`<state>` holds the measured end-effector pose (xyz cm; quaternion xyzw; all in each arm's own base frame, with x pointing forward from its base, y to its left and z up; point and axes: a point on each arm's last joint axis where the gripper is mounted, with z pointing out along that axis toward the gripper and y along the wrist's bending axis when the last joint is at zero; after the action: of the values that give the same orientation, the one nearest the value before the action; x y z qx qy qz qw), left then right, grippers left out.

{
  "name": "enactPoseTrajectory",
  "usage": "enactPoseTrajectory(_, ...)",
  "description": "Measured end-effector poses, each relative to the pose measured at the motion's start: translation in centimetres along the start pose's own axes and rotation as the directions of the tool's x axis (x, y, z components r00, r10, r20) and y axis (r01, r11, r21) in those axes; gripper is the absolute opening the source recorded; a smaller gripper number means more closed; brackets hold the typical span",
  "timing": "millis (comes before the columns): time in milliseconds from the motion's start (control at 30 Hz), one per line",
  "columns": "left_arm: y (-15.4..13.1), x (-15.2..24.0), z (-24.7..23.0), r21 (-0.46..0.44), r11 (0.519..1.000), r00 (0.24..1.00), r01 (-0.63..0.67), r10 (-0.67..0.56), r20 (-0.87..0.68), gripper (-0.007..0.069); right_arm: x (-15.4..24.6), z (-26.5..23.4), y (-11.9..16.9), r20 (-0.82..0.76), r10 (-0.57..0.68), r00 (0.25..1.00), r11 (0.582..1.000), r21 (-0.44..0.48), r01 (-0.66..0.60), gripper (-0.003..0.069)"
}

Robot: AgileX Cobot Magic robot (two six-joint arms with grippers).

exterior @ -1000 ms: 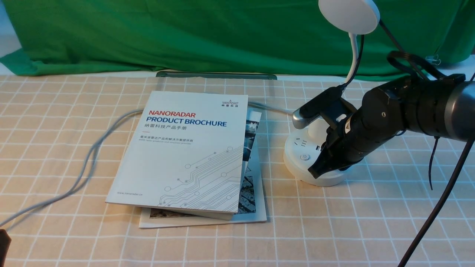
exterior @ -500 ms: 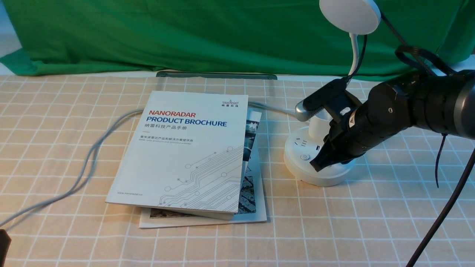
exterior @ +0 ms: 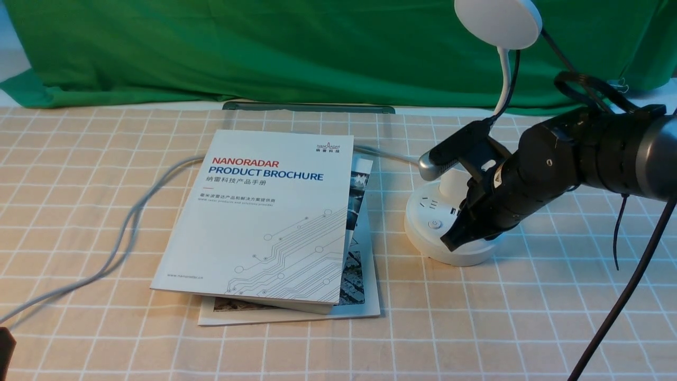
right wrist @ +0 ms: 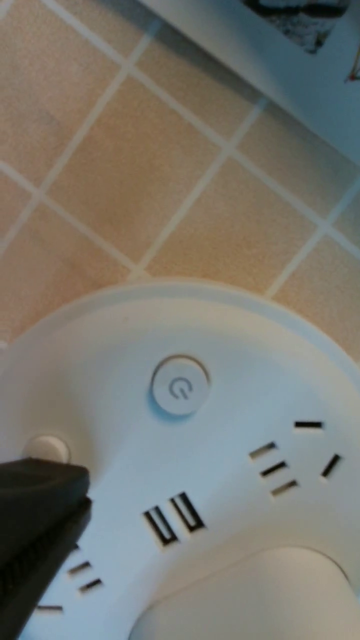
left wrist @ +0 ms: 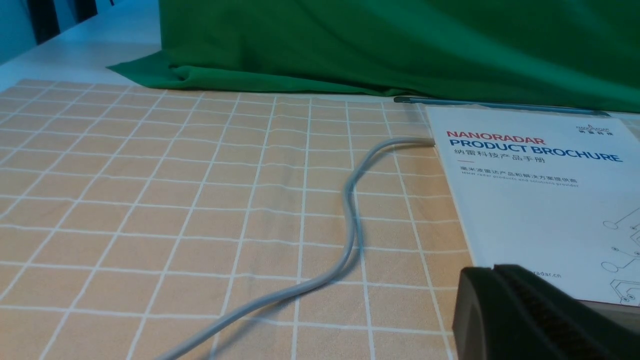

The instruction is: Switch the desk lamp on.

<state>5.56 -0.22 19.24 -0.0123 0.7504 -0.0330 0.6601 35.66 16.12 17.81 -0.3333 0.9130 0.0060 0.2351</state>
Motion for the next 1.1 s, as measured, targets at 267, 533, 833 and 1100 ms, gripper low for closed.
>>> enactPoseTrajectory(267,0.0,0.0,0.0,0.0,1.0,1.0,0.0,0.0,0.0,0.0021,0.8,0.6,0.2,-0.007,-0.005,1.0,1.0,-0.001,0.005,0.0034)
enactPoseTrajectory(533,0.0,0.0,0.0,0.0,1.0,1.0,0.0,0.0,0.0,0.0021,0.8,-1.6,0.2,0.024,0.02,1.0,1.0,0.006,-0.02,0.0035)
enactPoseTrajectory(833,0.0,0.0,0.0,0.0,1.0,1.0,0.0,0.0,0.0,0.0021,2.1,-15.2,0.2,0.317,0.095,0.944,0.992,0.054,-0.118,0.0038)
enactPoseTrajectory(1100,0.0,0.0,0.0,0.0,1.0,1.0,0.0,0.0,0.0,0.0021,10.6,-24.9,2.4,0.634,0.081,0.769,0.981,0.084,-0.173,0.0039)
